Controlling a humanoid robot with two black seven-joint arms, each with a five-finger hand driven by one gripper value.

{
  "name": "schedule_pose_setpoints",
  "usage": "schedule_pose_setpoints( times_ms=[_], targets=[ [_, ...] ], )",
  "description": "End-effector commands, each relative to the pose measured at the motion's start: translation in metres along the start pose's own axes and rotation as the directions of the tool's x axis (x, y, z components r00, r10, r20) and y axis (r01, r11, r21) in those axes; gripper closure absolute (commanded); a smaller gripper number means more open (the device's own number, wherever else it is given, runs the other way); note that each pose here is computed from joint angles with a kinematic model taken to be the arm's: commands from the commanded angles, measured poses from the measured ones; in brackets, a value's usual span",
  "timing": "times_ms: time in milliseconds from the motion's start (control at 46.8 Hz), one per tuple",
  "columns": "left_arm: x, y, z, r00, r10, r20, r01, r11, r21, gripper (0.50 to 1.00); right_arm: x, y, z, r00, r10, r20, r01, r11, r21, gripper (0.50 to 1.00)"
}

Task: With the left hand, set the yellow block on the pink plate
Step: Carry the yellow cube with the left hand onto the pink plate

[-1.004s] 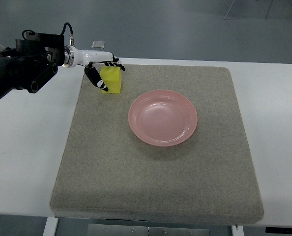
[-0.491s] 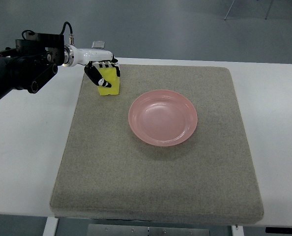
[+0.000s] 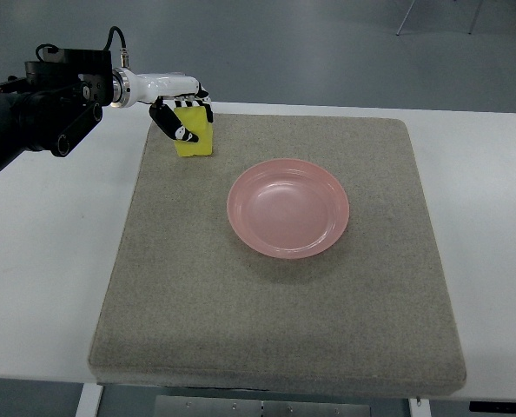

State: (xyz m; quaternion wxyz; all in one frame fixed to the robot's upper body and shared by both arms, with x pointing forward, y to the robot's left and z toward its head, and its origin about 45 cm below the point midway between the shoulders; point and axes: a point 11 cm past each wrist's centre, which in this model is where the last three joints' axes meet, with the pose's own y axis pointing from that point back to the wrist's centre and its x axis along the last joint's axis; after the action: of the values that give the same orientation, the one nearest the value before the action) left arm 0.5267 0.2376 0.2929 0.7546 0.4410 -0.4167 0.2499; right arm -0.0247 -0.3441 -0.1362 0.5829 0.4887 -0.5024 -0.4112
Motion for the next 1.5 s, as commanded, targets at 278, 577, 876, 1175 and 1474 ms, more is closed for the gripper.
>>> schedule_pose_setpoints(
  times_ms=[278, 577, 876, 1175, 1474],
  targets=[
    [0.031, -0.005, 0.044, 0.998, 0.052, -0.031, -0.055, 0.991, -0.120, 1.000, 0.000, 0.000, 0.000, 1.000, 0.000, 0.000, 0.000, 1.000, -0.001, 0.576],
    [0.039, -0.002, 0.100, 0.999, 0.045, 0.024, -0.036, 0.958, -0.284, 1.000, 0.000, 0.000, 0.000, 1.000, 0.000, 0.000, 0.000, 1.000, -0.001, 0.576],
    [0.023, 0.023, 0.157, 0.993, -0.036, 0.110, 0.083, 0.886, -0.457, 1.000, 0.000, 0.000, 0.000, 1.000, -0.002, 0.000, 0.002, 1.000, -0.001, 0.576],
    [-0.018, 0.018, 0.154, 0.961, -0.136, 0.241, 0.229, 0.880, -0.417, 1.000, 0.000, 0.000, 0.000, 1.000, 0.000, 0.000, 0.000, 1.000, -0.001, 0.576],
    [-0.037, 0.001, 0.151, 0.957, -0.158, 0.243, 0.247, 0.885, -0.395, 1.000, 0.000, 0.000, 0.000, 1.000, 0.000, 0.000, 0.000, 1.000, -0.001, 0.576]
  ],
)
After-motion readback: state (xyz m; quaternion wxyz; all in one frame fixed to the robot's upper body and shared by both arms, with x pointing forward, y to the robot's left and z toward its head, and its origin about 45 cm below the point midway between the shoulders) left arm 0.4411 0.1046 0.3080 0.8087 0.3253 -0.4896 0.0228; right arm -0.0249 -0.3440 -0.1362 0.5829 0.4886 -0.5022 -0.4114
